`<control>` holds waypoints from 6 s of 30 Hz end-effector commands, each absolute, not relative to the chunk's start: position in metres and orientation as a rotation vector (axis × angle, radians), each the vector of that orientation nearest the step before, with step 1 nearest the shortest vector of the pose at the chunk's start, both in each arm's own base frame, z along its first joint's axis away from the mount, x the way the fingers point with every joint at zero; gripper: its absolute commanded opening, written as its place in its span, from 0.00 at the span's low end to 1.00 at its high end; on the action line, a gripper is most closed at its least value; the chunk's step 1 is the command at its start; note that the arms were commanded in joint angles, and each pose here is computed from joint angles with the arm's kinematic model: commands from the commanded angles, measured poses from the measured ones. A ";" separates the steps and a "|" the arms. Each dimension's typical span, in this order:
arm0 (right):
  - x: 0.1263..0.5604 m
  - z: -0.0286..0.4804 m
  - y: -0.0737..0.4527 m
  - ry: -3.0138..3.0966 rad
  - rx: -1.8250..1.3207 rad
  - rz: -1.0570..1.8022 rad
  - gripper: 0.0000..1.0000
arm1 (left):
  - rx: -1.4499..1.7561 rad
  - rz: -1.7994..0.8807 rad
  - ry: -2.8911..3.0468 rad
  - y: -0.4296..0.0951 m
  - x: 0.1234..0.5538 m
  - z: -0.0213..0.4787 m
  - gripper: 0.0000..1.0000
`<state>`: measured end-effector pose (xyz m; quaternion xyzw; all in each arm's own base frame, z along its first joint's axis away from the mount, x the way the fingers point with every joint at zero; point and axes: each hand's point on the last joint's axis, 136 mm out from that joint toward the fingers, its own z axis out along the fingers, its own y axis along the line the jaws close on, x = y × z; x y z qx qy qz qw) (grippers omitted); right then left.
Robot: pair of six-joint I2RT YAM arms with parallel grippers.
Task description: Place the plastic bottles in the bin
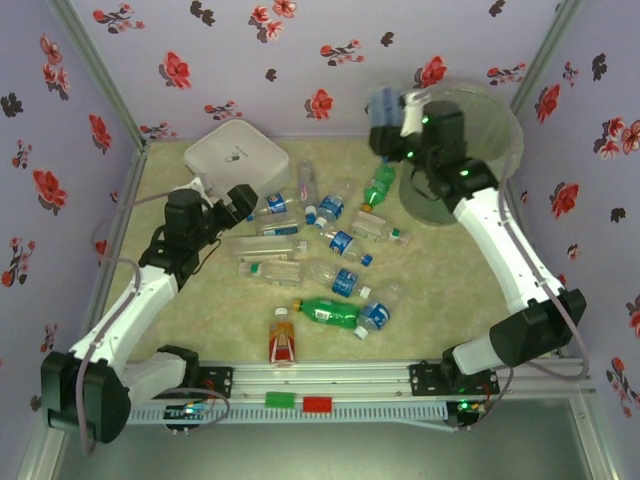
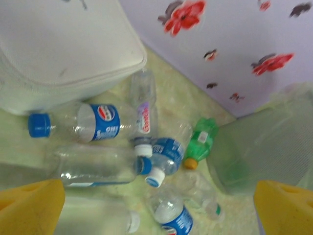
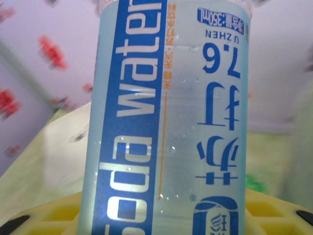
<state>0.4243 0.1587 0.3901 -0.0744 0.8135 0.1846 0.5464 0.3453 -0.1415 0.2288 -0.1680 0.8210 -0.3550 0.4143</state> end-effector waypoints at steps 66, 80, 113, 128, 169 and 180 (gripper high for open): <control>0.326 0.248 0.201 2.153 -0.051 0.446 1.00 | 0.296 -0.462 2.757 -0.215 0.109 0.062 1.00; 0.334 0.216 0.220 2.261 -0.108 0.394 1.00 | 0.228 -0.241 2.898 -0.192 0.095 0.021 1.00; 0.333 0.247 0.222 2.153 0.000 0.704 1.00 | 0.208 -0.783 2.216 -0.254 0.230 0.190 0.45; 0.302 0.293 0.297 1.946 -0.305 1.280 0.81 | 0.595 -1.101 1.895 -0.326 0.251 0.251 0.45; 0.342 0.265 0.257 2.061 -0.136 1.116 0.13 | 0.526 -0.879 2.055 -0.286 0.252 0.207 1.00; 0.395 0.376 0.157 1.913 -0.032 0.860 0.14 | 0.314 -0.796 2.025 -0.244 0.284 0.200 1.00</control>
